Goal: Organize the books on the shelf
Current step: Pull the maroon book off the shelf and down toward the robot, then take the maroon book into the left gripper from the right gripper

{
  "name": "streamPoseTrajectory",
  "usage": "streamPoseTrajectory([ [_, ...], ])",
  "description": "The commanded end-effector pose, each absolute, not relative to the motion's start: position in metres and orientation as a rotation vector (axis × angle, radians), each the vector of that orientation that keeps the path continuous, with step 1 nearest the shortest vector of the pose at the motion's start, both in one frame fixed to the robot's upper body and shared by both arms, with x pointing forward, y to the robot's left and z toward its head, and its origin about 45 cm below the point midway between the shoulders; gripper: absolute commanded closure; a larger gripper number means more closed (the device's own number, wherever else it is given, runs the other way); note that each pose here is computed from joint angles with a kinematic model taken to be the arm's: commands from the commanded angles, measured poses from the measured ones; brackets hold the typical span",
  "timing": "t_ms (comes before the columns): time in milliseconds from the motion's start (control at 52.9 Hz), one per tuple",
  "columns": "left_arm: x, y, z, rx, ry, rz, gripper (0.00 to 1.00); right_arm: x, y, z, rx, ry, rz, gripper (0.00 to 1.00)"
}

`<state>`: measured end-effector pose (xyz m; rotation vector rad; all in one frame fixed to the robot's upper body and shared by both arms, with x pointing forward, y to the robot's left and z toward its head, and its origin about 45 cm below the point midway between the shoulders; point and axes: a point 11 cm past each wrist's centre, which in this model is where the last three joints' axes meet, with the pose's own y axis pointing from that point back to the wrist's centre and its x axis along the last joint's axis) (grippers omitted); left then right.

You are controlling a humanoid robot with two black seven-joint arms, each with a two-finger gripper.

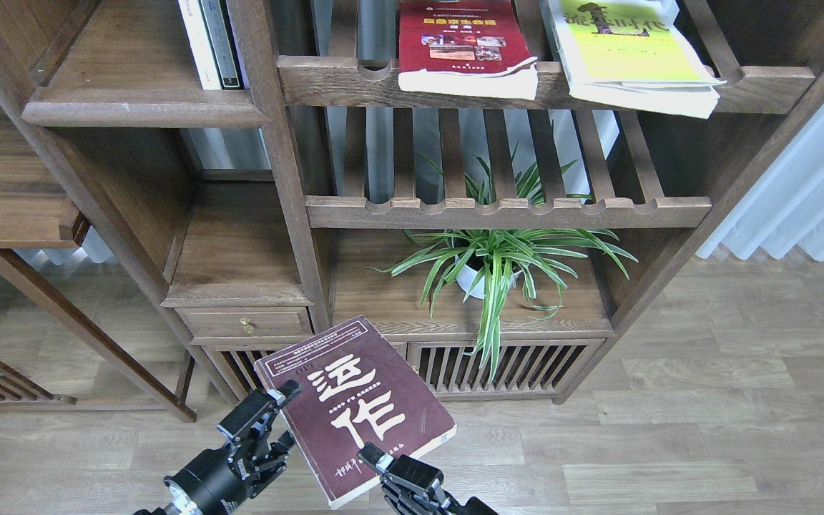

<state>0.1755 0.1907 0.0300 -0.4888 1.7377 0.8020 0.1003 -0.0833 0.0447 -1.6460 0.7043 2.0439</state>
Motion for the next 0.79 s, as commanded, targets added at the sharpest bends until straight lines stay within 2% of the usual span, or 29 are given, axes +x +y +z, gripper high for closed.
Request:
streamPoseTrajectory([
  [0, 0.170, 0.187, 0.026, -0.461, 1.752, 0.795, 0.04, 0.095, -0.084, 0.040, -1.648, 0.718, 2.060, 0.92],
  [189, 0.155, 0.174, 0.021, -0.381, 1.779, 0.754, 0.05, 0.088, -0.083, 0.036, -1.665, 0.724, 2.081, 0.90],
  [321, 0.153, 0.175, 0.020, -0.376, 1.782, 0.759, 0.16, 0.085, -0.083, 0.033, -1.668, 0.734, 2.090, 0.90],
  [397, 0.153, 0.176, 0.019, -0.374, 1.782, 0.762, 0.19, 0.084, -0.083, 0.033, -1.669, 0.734, 2.092, 0.90],
  [775, 0.182, 0.218, 0.021, -0.364, 1.721, 0.849, 0.18, 0.075, -0.083, 0.031, -1.661, 0.731, 2.117, 0.90],
])
